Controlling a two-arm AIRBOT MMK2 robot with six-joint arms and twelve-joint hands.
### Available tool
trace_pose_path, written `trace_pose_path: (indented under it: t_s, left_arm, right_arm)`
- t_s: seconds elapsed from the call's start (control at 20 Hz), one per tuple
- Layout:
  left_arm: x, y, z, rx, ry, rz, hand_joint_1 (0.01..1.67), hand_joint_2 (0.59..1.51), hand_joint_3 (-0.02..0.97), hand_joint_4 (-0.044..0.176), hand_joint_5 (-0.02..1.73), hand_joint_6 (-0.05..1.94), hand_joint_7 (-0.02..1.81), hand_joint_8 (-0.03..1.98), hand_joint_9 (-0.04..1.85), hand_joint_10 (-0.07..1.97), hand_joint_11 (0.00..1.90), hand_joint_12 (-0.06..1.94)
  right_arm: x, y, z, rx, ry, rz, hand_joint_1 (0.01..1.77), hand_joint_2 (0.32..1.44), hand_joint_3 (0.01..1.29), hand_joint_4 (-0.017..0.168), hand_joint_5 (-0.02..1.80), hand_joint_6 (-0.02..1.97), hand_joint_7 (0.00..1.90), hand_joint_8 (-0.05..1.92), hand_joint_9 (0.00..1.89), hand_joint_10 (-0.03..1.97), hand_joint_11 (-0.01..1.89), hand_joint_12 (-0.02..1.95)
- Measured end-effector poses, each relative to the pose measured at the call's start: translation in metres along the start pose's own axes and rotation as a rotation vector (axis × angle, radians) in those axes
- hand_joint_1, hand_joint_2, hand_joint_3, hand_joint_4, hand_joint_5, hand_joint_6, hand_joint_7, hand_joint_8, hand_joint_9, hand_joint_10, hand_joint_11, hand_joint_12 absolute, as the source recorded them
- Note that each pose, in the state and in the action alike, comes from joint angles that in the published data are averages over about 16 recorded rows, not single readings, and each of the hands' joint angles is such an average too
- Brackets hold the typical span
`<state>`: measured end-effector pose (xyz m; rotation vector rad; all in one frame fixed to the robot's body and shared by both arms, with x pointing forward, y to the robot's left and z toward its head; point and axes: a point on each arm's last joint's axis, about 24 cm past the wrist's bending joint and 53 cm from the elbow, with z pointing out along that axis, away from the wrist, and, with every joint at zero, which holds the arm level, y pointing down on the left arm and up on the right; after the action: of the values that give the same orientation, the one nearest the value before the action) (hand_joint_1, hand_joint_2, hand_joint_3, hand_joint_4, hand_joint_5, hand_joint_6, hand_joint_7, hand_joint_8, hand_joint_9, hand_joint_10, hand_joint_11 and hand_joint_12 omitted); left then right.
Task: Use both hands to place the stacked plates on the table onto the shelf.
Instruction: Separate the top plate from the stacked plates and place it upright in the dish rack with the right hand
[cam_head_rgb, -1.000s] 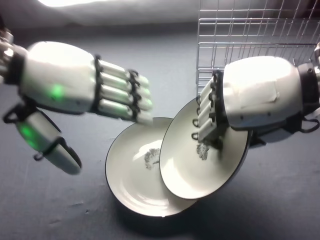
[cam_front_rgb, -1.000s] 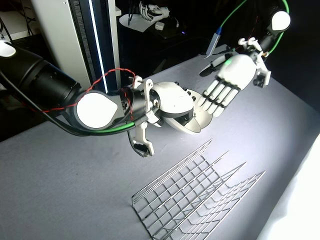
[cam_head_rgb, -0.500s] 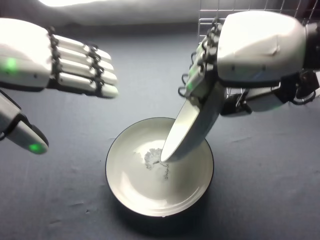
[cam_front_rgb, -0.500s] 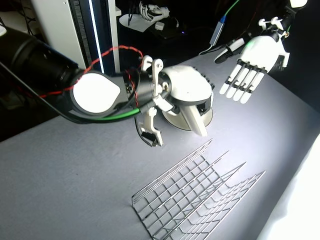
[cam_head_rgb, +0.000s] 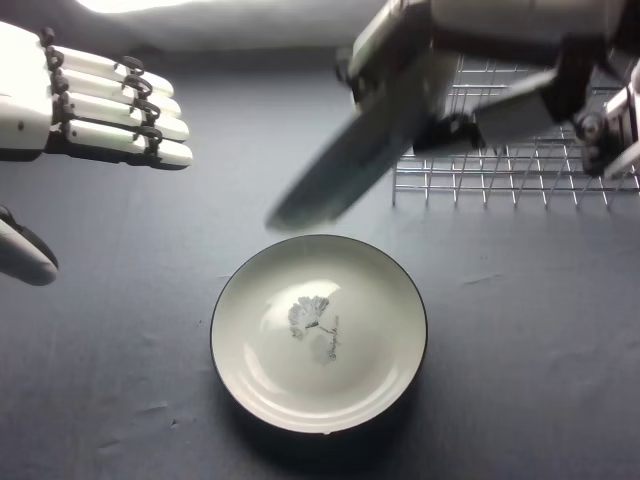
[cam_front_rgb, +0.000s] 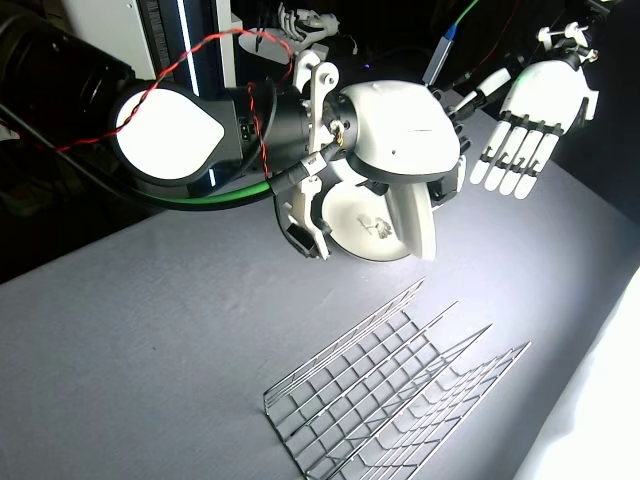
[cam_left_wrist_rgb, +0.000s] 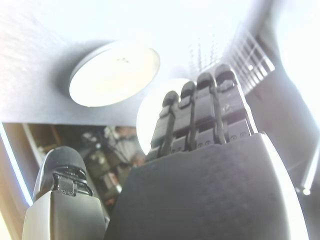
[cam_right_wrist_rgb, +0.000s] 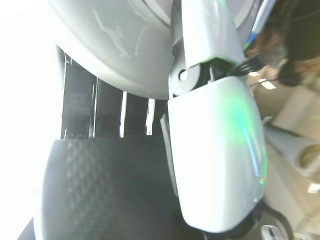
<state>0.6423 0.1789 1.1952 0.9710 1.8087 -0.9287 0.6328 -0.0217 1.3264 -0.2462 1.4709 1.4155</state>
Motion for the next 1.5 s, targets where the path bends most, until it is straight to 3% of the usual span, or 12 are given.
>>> trace_pose_path:
  t_s: [0.4, 0.75, 1.5]
  left_arm:
    - [0.0, 0.005, -0.005, -0.012, -0.009, -0.006, 0.01, 1.048, 0.021, 0.001, 0.02, 0.02, 0.01, 0.02, 0.01, 0.01, 0.02, 0.01]
    - [0.0, 0.008, -0.002, -0.011, -0.013, -0.008, 0.01, 1.048, 0.021, 0.001, 0.02, 0.02, 0.01, 0.02, 0.02, 0.01, 0.02, 0.01]
    - [0.001, 0.008, 0.001, -0.005, -0.013, -0.006, 0.01, 1.049, 0.021, 0.001, 0.02, 0.02, 0.02, 0.02, 0.02, 0.01, 0.02, 0.01]
  right_arm:
    - [-0.04, -0.017, 0.003, 0.114, -0.127, 0.252, 1.41, 0.95, 0.01, -0.001, 0.92, 0.93, 0.98, 0.93, 1.02, 1.06, 0.96, 1.38]
    - [-0.052, -0.034, 0.0, 0.183, -0.178, 0.418, 1.45, 0.96, 0.01, -0.003, 0.91, 0.95, 0.97, 0.94, 1.01, 1.08, 0.94, 1.4]
    - [-0.088, -0.069, -0.018, 0.243, -0.279, 0.485, 1.44, 0.98, 0.01, -0.008, 0.87, 1.01, 0.95, 0.97, 1.0, 1.11, 0.96, 1.28]
